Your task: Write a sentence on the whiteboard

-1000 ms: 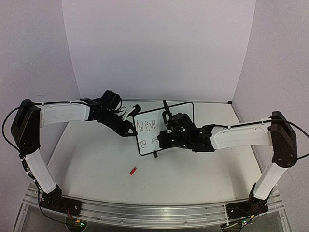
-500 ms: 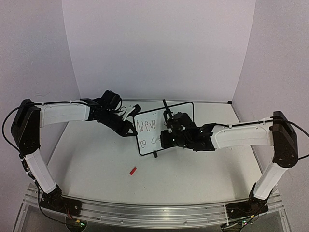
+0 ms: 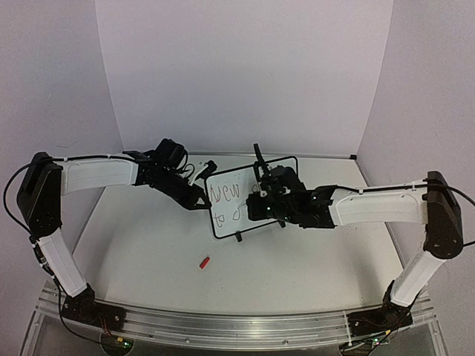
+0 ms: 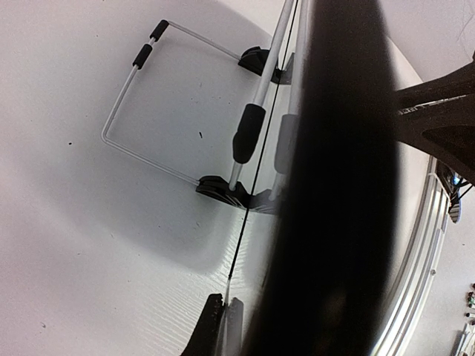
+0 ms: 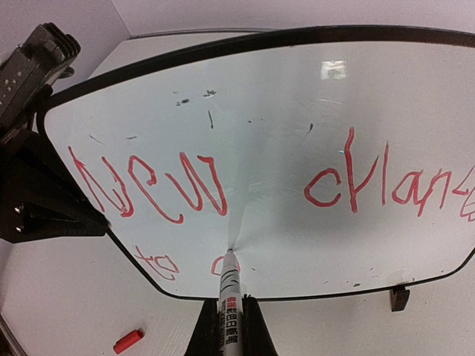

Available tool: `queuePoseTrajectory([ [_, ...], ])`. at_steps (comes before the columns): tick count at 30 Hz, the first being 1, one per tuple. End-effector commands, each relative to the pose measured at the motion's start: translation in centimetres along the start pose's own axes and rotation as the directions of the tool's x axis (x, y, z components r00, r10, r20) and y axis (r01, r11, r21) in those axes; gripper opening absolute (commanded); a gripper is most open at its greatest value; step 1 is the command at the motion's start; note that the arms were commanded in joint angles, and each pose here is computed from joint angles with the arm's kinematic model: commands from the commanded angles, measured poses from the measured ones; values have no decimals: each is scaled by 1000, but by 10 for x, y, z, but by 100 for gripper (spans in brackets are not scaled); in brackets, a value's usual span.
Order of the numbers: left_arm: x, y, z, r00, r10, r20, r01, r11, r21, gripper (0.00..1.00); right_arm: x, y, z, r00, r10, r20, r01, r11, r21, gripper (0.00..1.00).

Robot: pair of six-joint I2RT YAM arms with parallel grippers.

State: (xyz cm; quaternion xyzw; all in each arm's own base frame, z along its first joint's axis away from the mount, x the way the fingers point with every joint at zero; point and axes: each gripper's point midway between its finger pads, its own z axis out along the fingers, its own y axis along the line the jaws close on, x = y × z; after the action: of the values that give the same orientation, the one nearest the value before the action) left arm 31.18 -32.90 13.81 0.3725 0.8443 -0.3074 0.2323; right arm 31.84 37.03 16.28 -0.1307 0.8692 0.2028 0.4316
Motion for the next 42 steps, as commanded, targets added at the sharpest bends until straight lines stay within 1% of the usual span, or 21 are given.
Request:
queuePoseTrajectory([
  [1, -10, -7, -4, 1000, 25, 7, -25, 1000, 3, 0, -17, 2, -1, 998, 27, 49, -27, 1000, 2, 0],
  [11, -10, -6, -4, 1000, 24, 6, -24, 1000, 2, 0, 17, -11, 8, 999, 32, -21, -31, 998, 48, 0],
  [28, -10, -7, -4, 1000, 25, 5, -25, 1000, 2, 0, 47, -8, 28, 996, 12, -85, -5, 997, 71, 0],
  [36, -11, -6, -5, 1000, 27, 8, -27, 1000, -2, 0, 43, 9, 31, 996, 22, -83, -21, 1000, 18, 0],
  [42, -11, -7, -6, 1000, 27, 10, -27, 1000, -2, 0, 28, 21, 19, 997, 71, -42, -73, 996, -58, 0],
])
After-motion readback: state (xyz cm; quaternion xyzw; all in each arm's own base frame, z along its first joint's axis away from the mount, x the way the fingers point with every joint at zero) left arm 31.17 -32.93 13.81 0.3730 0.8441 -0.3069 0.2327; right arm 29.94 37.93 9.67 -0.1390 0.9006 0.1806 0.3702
